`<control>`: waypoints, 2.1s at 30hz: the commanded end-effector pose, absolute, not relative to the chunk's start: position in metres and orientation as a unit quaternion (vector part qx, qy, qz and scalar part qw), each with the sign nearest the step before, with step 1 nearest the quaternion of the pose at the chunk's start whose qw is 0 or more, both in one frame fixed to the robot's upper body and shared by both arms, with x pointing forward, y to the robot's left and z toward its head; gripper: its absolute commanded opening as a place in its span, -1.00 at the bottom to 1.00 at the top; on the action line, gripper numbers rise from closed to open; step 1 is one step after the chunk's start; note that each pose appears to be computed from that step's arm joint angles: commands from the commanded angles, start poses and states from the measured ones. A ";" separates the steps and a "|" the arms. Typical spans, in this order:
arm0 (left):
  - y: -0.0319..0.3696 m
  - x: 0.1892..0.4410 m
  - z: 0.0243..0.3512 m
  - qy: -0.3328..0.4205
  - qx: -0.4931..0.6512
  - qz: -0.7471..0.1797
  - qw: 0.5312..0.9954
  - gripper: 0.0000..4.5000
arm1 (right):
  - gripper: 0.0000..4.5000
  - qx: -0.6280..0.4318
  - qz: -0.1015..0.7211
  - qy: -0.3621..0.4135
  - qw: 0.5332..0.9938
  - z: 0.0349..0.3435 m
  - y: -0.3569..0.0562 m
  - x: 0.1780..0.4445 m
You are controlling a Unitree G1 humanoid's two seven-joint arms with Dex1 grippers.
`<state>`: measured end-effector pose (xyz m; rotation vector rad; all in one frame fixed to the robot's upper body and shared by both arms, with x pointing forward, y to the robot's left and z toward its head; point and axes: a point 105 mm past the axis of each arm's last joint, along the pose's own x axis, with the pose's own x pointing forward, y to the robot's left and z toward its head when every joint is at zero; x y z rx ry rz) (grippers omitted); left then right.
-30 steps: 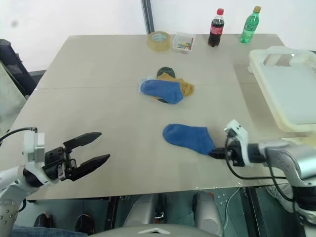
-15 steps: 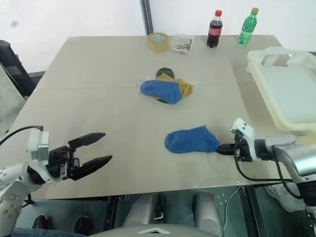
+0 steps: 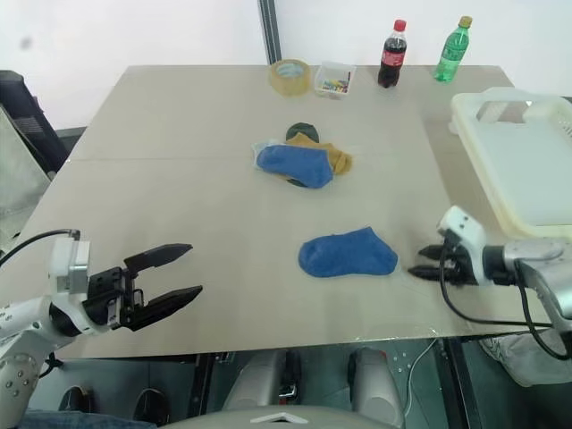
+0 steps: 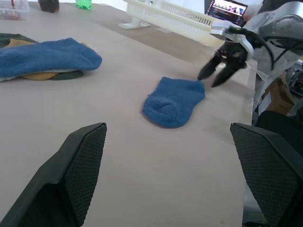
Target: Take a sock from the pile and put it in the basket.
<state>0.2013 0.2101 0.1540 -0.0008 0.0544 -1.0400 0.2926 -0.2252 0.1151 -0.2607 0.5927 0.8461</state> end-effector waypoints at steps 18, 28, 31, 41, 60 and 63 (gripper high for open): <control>0.228 0.248 0.188 -0.059 0.046 -0.422 0.903 1.00 | 0.21 0.121 0.310 0.147 0.931 0.152 -0.073 0.429; 0.228 0.248 0.184 -0.054 0.051 -0.406 0.911 1.00 | 0.21 0.135 0.371 0.155 0.906 0.156 -0.044 0.422; 0.228 0.248 0.184 -0.055 0.049 -0.405 0.911 1.00 | -0.17 0.133 0.358 0.148 0.912 0.158 -0.047 0.426; 0.225 0.248 0.183 -0.051 0.047 -0.412 0.908 1.00 | -0.97 0.100 0.416 0.140 0.893 0.168 -0.042 0.406; 0.200 0.267 0.162 -0.011 0.045 -0.417 0.907 1.00 | -0.97 -0.038 0.382 0.216 0.898 0.141 -0.132 0.392; 0.184 0.293 0.154 0.007 0.024 -0.380 0.925 1.00 | -0.97 -0.055 0.382 0.224 0.895 0.130 -0.133 0.391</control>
